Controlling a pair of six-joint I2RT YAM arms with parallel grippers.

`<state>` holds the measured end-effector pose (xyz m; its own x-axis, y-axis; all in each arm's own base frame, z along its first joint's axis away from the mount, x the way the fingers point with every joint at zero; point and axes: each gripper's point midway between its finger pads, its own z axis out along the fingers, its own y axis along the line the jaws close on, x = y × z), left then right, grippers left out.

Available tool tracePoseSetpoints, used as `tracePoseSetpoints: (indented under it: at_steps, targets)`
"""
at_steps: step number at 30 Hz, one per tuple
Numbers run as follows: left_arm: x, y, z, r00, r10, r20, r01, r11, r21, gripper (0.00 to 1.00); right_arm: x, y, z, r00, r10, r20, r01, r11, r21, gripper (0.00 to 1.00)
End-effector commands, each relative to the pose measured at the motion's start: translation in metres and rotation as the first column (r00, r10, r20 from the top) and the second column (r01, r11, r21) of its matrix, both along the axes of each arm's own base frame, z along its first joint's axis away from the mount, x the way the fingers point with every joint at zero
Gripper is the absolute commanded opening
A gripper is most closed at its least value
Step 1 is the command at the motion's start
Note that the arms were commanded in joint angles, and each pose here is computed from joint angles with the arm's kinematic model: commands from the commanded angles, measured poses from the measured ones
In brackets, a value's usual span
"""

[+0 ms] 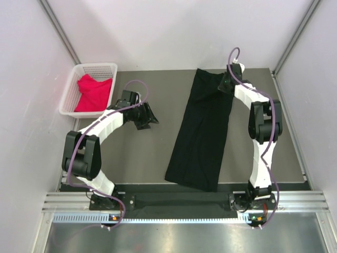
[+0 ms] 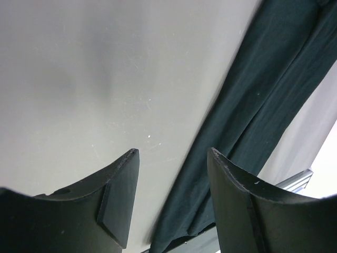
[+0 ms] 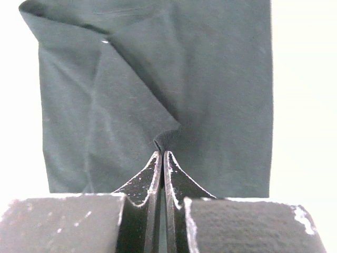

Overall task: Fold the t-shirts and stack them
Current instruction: Fold the tshirt

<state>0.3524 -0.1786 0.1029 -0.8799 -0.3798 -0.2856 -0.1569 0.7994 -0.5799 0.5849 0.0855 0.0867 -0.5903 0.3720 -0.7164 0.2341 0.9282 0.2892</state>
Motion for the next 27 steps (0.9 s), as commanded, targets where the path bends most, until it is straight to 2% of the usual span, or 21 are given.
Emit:
tracePoseSetpoints:
  at_steps: [1, 7, 19, 23, 25, 26, 27]
  targets:
    - [0.009, -0.002, 0.019, 0.998, -0.019, 0.055, 0.020, 1.000, -0.012, 0.59, 0.005, 0.002, 0.030, 0.995, -0.038, 0.097, 0.028, 0.994, 0.110, 0.01]
    - [0.007, -0.001, 0.017, 0.999, -0.026, 0.048, 0.026, 1.000, -0.007, 0.59, -0.005, 0.003, 0.017, 0.994, -0.070, 0.086, 0.052, 0.979, 0.198, 0.04]
    - [0.005, 0.000, 0.017, 0.999, -0.023, 0.042, 0.023, 1.000, -0.006, 0.59, -0.015, -0.004, 0.030, 0.985, -0.075, 0.158, 0.042, 0.979, 0.200, 0.06]
    - [0.005, 0.000, 0.015, 0.999, -0.017, 0.038, 0.018, 1.000, -0.005, 0.59, -0.020, -0.003, 0.019, 0.989, -0.065, 0.130, 0.039, 0.980, 0.195, 0.07]
    - [0.004, 0.000, 0.014, 0.999, -0.023, 0.037, 0.023, 1.000, -0.005, 0.60, -0.023, -0.004, 0.008, 0.994, -0.066, 0.092, 0.048, 0.981, 0.189, 0.14]
    - [0.003, 0.000, 0.012, 0.999, -0.029, 0.033, 0.029, 1.000, -0.003, 0.60, -0.021, -0.004, 0.010, 0.994, -0.062, 0.092, 0.044, 0.981, 0.191, 0.24]
    - [0.002, -0.001, 0.010, 0.999, -0.039, 0.028, 0.040, 0.999, -0.004, 0.61, -0.019, -0.005, 0.012, 0.993, -0.060, 0.097, 0.041, 0.981, 0.188, 0.27]
